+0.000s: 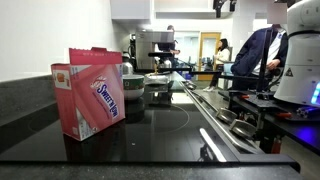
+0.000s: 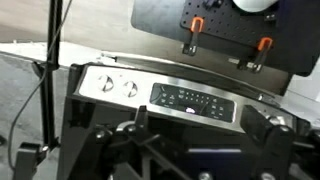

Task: Remove the marker from the mug and put it on the table

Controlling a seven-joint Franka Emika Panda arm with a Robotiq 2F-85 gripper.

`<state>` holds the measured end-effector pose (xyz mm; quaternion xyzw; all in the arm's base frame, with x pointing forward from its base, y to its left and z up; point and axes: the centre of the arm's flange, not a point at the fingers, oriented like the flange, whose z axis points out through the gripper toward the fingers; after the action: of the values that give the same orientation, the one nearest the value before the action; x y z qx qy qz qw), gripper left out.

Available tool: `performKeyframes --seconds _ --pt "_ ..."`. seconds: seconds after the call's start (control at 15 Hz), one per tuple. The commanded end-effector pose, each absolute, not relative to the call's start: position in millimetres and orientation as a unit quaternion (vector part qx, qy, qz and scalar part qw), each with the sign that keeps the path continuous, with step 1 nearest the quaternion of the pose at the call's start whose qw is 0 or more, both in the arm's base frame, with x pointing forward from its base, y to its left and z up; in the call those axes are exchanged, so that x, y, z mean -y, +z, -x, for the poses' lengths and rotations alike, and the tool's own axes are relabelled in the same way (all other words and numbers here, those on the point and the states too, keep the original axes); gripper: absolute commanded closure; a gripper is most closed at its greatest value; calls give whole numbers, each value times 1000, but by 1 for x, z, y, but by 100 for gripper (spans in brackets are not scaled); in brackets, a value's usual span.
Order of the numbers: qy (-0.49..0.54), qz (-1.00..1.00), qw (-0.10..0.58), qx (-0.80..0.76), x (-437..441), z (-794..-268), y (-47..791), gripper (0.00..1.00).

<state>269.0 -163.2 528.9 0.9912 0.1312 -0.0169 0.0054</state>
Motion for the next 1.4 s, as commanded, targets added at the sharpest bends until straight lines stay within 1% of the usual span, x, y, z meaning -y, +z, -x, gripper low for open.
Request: performKeyframes --seconds 0.0,0.13,0.4,0.6,0.8,1.07,1.33 --pt "22 -991 41 -122 136 -306 526 0" --pt "47 -991 56 -112 107 -334 520 0" --pt "73 -991 58 -92 38 -394 488 0" --pt "77 -994 39 -66 5 -432 460 0" --pt "83 -994 58 -48 9 -468 430 0" --pt "65 -996 39 -45 25 -511 397 0" --pt "50 -998 11 -29 19 -556 366 0"
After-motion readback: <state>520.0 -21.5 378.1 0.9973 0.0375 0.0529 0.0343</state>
